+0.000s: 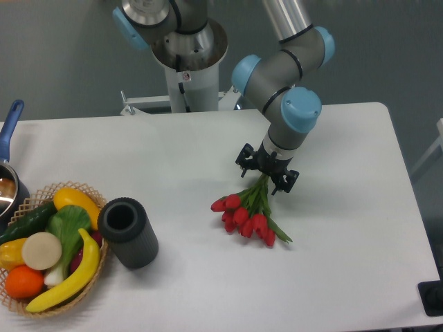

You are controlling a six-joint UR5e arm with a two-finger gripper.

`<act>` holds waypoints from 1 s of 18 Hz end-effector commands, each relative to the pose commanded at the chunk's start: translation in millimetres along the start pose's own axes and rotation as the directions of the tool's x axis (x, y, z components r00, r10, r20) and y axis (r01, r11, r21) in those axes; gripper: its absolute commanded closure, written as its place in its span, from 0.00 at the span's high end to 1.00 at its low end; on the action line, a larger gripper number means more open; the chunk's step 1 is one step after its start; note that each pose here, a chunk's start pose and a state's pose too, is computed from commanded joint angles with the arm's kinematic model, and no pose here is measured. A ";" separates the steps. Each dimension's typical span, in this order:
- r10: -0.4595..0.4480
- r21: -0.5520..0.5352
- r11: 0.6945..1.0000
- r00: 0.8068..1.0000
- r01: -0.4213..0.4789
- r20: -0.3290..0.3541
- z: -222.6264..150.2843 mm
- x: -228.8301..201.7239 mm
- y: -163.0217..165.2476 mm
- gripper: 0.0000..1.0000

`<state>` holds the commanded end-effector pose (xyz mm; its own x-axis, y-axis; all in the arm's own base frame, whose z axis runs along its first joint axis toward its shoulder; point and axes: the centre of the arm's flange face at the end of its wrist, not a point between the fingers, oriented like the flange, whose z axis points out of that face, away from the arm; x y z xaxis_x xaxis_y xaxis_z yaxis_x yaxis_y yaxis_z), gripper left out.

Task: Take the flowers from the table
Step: 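Lower the gripper around the tulip stems and close it, then lift the grasped tulip bundle up off the table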

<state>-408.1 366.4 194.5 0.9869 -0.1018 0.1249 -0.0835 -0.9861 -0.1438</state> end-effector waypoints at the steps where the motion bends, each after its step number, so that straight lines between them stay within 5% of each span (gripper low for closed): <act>1: 0.000 0.000 1.000 1.000 0.000 0.000 0.0 0.0 0.0 0.72; 4: 0.000 0.001 1.000 1.000 0.000 0.001 -0.4 -1.0 -0.5 0.62; 7: 0.001 0.002 1.000 1.000 -0.001 0.004 -1.9 -1.4 -0.9 0.35; 13: 0.003 0.006 1.000 1.000 -0.003 0.017 -8.8 -2.7 -2.7 0.17; 18: 0.003 0.011 1.000 1.000 -0.003 0.030 -15.1 -6.4 -3.5 0.15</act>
<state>-416.2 368.5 209.0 0.9904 -0.1003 0.0948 -0.0848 -0.9842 -0.1552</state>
